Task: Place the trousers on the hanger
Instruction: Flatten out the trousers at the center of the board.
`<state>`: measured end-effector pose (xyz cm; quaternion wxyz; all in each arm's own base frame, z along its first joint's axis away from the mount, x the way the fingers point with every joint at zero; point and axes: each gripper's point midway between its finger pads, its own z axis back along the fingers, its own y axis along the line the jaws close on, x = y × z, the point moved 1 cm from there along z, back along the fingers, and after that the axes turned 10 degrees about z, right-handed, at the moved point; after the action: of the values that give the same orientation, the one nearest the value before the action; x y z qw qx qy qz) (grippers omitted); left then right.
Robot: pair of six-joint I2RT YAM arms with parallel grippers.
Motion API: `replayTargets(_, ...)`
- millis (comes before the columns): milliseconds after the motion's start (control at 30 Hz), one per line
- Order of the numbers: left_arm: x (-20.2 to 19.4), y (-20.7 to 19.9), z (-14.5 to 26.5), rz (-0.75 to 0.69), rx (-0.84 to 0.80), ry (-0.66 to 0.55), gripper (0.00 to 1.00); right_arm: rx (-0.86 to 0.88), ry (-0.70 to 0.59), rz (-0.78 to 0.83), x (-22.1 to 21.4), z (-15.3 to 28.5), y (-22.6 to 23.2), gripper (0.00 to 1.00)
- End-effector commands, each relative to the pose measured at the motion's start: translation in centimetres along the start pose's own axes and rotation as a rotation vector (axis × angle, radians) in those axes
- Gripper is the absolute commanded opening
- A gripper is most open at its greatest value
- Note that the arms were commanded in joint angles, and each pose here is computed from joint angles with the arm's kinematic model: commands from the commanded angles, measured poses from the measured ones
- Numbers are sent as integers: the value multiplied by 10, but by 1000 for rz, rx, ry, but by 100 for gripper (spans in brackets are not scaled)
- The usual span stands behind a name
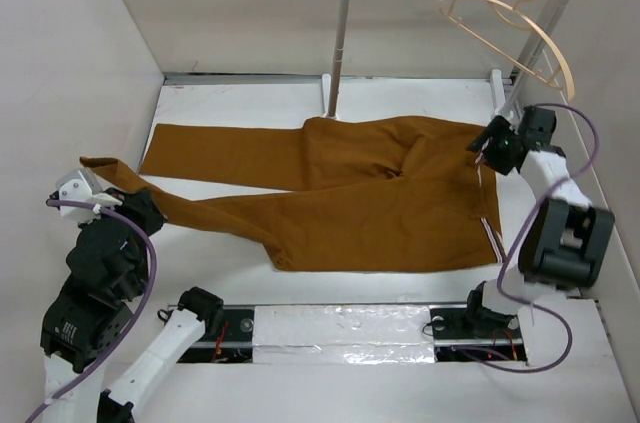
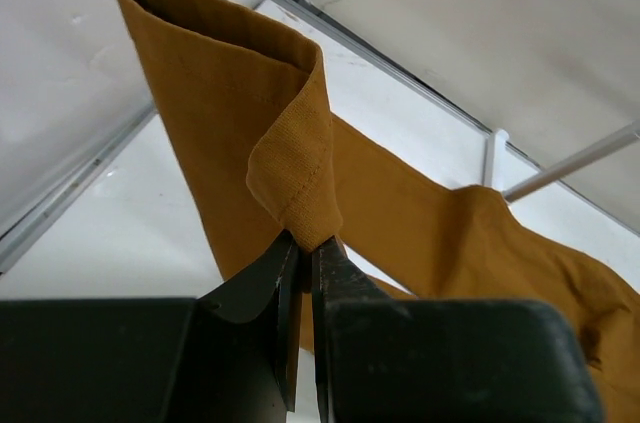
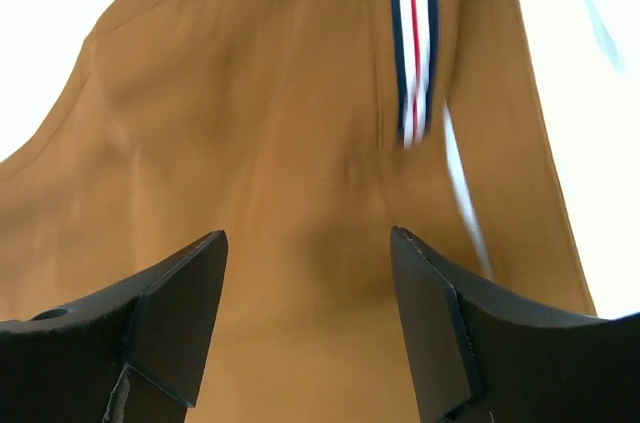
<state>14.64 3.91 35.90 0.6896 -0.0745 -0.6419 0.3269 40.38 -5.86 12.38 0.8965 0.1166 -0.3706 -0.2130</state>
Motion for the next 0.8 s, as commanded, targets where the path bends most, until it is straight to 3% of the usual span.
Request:
replayTargets(0, 2, -19, 7, 71, -96, 30, 0, -75, -129, -18, -4, 75, -9, 71)
replayTargets(100, -3, -23, 10, 90, -138, 55, 0, -242, -85, -99, -61, 97, -50, 51)
replayTargets(133, -4, -25, 14, 105, -162, 66, 0, -283, -124, -114, -67, 112, -58, 39)
replayTargets(267, -9, -27, 20, 122, -205, 97, 0, -349, -27, -246, -125, 114, -86, 27)
replayTargets(533, -1, -28, 32, 146, -246, 98, 0, -261, 74, -383, -160, 74, -84, 32)
replayTargets(767, 5, -30, 35, 159, -245, 98, 0, -158, 188, -303, -148, 23, -66, 30)
